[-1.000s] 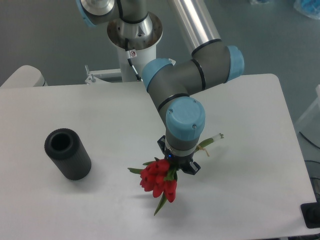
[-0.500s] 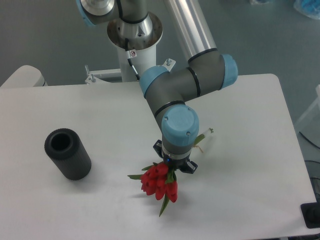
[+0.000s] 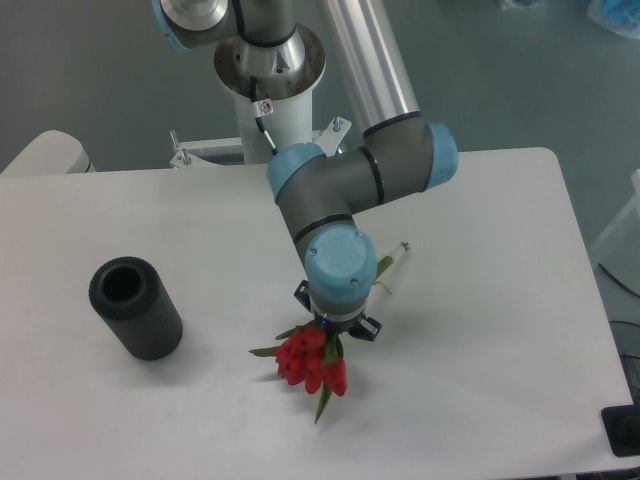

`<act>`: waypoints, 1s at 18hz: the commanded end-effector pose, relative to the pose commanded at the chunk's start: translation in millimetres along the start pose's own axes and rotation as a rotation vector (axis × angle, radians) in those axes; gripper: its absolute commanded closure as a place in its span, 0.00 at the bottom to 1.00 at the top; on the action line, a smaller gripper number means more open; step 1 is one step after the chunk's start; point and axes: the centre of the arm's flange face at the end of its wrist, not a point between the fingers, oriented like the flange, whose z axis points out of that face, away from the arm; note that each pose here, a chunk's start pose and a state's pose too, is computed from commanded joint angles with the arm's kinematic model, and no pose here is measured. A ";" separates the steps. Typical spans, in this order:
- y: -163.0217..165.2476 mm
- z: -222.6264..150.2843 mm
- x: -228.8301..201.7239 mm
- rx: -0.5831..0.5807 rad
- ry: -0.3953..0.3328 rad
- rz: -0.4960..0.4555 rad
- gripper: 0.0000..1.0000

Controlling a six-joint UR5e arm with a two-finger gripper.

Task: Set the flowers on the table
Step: 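Lower the held tulips until the blooms rest on the table, then open the gripper to release the tulip stems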

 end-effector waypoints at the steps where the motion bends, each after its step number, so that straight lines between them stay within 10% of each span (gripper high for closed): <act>1: -0.3 0.8 -0.3 0.000 0.000 -0.006 0.90; 5: -2.1 8.4 -1.6 -0.005 0.009 -0.019 0.80; 10: -1.2 6.8 -2.1 -0.002 0.005 -0.009 0.00; 18: 5.7 -2.3 -7.4 -0.006 -0.019 -0.012 0.00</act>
